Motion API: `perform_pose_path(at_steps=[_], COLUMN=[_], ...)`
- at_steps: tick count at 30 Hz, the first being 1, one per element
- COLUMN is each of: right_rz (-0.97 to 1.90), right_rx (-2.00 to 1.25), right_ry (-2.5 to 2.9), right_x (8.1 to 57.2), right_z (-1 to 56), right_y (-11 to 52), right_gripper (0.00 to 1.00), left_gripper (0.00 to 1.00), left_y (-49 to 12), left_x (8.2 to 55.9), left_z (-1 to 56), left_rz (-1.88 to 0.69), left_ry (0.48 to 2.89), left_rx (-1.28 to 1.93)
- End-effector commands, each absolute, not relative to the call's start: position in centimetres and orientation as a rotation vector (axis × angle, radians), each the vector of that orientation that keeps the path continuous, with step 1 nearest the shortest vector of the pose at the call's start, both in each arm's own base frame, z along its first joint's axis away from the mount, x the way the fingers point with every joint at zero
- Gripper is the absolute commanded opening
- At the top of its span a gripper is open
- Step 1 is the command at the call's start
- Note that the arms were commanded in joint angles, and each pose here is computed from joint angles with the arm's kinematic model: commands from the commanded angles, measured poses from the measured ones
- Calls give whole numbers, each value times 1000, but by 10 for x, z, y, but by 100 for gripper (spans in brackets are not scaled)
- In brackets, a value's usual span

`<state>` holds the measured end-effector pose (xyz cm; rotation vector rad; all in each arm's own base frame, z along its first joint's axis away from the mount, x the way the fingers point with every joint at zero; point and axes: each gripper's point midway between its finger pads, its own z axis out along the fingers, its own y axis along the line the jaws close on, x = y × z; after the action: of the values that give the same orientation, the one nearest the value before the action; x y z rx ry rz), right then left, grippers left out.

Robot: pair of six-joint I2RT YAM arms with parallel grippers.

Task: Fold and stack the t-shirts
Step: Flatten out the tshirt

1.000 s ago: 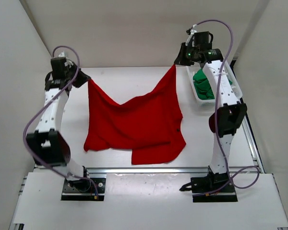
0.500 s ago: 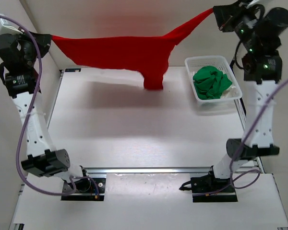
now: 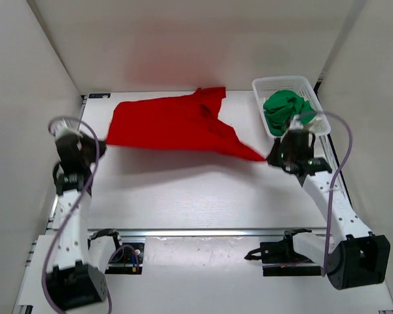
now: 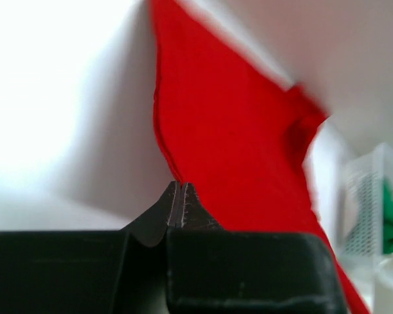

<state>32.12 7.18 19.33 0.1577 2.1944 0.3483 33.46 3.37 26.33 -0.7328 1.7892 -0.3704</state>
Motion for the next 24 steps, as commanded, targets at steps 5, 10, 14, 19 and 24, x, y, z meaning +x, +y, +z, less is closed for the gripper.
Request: perform_pose_path(at_steps=[5, 10, 14, 19, 24], right_rz=[467, 655, 740, 719, 729], right_rx=[256, 193, 168, 171, 163], right_ry=[2337, 2387, 2390, 2393, 2283], right_x=[233, 184, 165, 172, 216], right_z=[134, 127, 127, 120, 146], right_y=[66, 98, 128, 136, 127], right_gripper=[0, 0, 1, 0, 0], left_gripper=[0, 0, 0, 0, 0], left_y=[23, 25, 20, 18, 6], left_x=[265, 243, 242, 249, 272], left_z=[134, 123, 118, 121, 152], left_rz=[-363, -347, -362, -409, -518], left_ry=[1910, 1929, 1940, 1919, 1850], left_rx=[-858, -857, -852, -858, -808])
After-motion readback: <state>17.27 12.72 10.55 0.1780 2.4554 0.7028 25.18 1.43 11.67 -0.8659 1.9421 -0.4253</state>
